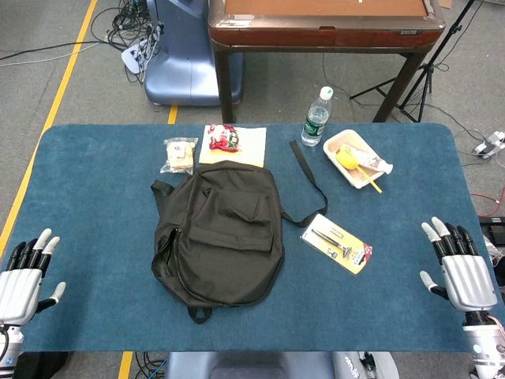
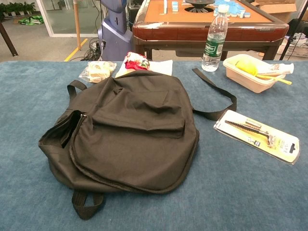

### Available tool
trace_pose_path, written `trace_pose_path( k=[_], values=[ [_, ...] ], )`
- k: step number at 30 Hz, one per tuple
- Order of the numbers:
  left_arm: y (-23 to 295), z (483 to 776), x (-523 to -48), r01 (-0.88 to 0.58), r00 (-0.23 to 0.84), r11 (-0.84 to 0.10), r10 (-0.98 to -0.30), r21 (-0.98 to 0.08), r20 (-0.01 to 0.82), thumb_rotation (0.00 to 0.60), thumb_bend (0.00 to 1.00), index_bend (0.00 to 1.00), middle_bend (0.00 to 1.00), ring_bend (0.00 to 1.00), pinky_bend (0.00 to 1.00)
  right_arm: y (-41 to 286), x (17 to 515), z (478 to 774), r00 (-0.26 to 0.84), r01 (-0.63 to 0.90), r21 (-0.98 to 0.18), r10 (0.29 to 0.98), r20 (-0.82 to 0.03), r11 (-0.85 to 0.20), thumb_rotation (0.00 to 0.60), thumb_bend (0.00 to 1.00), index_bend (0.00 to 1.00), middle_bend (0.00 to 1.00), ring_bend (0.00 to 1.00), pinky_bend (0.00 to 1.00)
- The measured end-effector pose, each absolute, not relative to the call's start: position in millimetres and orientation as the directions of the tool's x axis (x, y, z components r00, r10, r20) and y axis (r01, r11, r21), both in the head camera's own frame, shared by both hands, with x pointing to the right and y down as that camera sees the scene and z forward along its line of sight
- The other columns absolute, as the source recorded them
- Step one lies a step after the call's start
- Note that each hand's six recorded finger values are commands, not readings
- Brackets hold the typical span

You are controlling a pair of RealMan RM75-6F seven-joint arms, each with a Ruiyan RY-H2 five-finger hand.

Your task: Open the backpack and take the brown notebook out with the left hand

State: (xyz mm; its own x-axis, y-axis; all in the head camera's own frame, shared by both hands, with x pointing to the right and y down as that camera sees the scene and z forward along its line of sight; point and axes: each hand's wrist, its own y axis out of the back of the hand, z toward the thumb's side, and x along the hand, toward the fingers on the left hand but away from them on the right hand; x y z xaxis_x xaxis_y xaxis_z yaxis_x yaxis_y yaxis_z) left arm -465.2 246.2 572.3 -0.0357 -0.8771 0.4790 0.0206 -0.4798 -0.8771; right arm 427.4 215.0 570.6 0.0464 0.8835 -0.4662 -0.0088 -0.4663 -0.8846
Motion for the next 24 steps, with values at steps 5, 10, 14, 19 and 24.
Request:
trace_pose_path(
  k=[5, 10, 14, 19, 24],
  values=[
    [246, 571, -464, 0.009, -0.025, -0.461, -0.887, -0.887, 0.461, 0.6, 0.28, 0.0, 0.0, 0.0, 0.02, 215, 420, 571, 0.082, 0.002, -0.88, 0.877, -0.474, -0.475, 0.6, 0.26, 0.0, 0.0, 0.0, 0.06],
    [247, 569, -463, 0.002, -0.019, -0.452, -0.892, -0.892, 0.451, 0.6, 0.28, 0.0, 0.0, 0.0, 0.02, 214, 404, 570, 0.152, 0.022, -0.873, 0.864, -0.479, -0.488, 0.6, 0.26, 0.0, 0.02, 0.0, 0.06],
    [247, 568, -463, -0.002, -0.017, -0.451, -0.892, -0.893, 0.451, 0.6, 0.28, 0.0, 0.0, 0.0, 0.02, 213, 384, 571, 0.235, 0.031, -0.866, 0.846, -0.479, -0.499, 0.6, 0.26, 0.0, 0.02, 0.0, 0.06],
    [248, 566, -462, -0.004, -0.014, -0.452, -0.892, -0.892, 0.452, 0.6, 0.28, 0.0, 0.0, 0.0, 0.02, 214, 351, 579, 0.353, 0.04, -0.831, 0.786, -0.507, -0.555, 0.6, 0.26, 0.0, 0.02, 0.0, 0.06],
    [249, 564, -463, -0.001, -0.016, -0.451, -0.892, -0.892, 0.451, 0.6, 0.28, 0.0, 0.0, 0.0, 0.02, 218, 314, 594, 0.475, 0.008, -0.772, 0.682, -0.556, -0.635, 0.6, 0.26, 0.0, 0.02, 0.0, 0.06]
  ],
)
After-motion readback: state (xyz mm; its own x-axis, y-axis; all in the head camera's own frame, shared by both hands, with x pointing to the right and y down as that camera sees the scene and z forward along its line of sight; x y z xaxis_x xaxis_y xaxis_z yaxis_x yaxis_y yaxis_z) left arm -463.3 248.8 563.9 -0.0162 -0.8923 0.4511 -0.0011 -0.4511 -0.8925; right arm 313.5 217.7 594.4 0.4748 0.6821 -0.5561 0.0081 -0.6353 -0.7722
